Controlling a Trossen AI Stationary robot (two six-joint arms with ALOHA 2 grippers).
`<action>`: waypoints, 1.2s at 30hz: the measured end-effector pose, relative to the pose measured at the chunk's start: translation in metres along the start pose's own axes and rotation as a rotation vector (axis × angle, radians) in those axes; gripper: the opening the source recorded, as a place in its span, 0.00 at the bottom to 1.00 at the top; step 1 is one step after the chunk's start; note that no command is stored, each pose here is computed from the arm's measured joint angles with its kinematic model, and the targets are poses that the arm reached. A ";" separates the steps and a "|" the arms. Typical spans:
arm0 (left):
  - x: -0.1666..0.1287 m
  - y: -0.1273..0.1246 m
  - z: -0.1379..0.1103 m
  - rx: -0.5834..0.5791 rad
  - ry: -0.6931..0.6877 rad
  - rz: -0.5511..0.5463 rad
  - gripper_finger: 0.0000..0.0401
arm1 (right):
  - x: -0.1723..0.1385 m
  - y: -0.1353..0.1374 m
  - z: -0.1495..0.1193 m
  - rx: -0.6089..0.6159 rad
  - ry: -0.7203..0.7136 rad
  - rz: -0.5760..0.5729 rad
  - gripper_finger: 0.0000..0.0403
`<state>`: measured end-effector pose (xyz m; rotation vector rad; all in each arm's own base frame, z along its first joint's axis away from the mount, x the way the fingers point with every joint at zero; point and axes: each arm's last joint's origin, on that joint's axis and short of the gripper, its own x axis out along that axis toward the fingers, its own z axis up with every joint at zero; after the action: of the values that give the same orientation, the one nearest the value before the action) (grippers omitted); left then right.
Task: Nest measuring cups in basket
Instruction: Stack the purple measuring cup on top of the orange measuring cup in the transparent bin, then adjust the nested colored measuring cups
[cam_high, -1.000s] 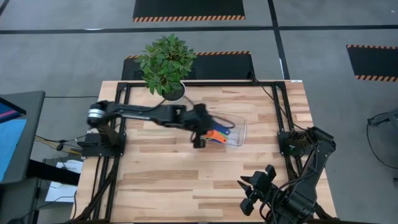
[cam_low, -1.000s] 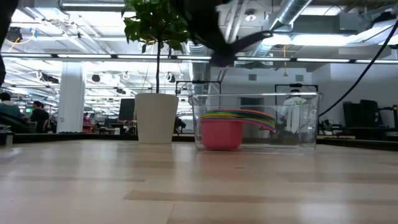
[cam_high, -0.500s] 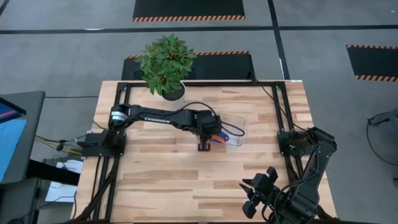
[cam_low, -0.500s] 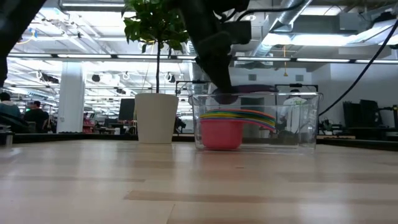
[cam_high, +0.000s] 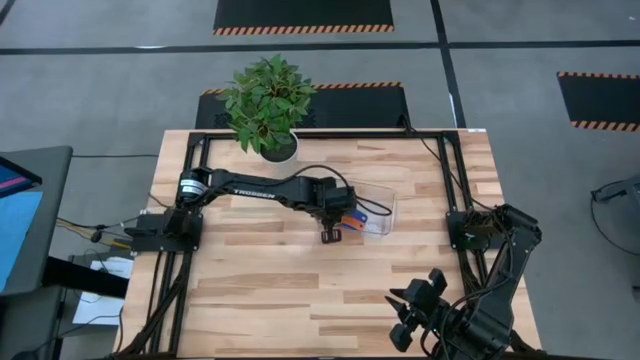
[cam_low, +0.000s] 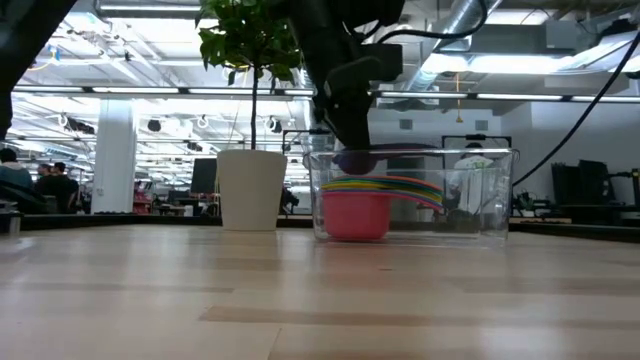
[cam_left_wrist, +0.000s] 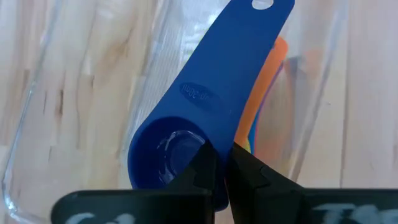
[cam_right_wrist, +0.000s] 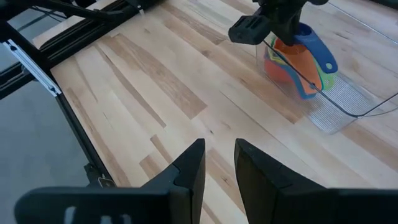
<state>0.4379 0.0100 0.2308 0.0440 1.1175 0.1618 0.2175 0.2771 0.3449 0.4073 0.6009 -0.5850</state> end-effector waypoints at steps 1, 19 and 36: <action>0.000 0.000 0.000 -0.007 0.000 0.006 0.02 | 0.000 0.000 0.000 0.000 0.000 0.001 0.27; -0.004 -0.008 -0.001 -0.024 0.022 -0.037 0.16 | 0.000 0.003 -0.001 -0.019 0.031 0.019 0.27; -0.002 0.015 0.026 0.130 -0.134 0.014 0.02 | 0.000 0.004 -0.001 -0.005 0.032 0.030 0.27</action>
<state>0.4589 0.0254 0.2454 0.1760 0.9925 0.0971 0.2196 0.2811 0.3448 0.4209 0.6254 -0.5486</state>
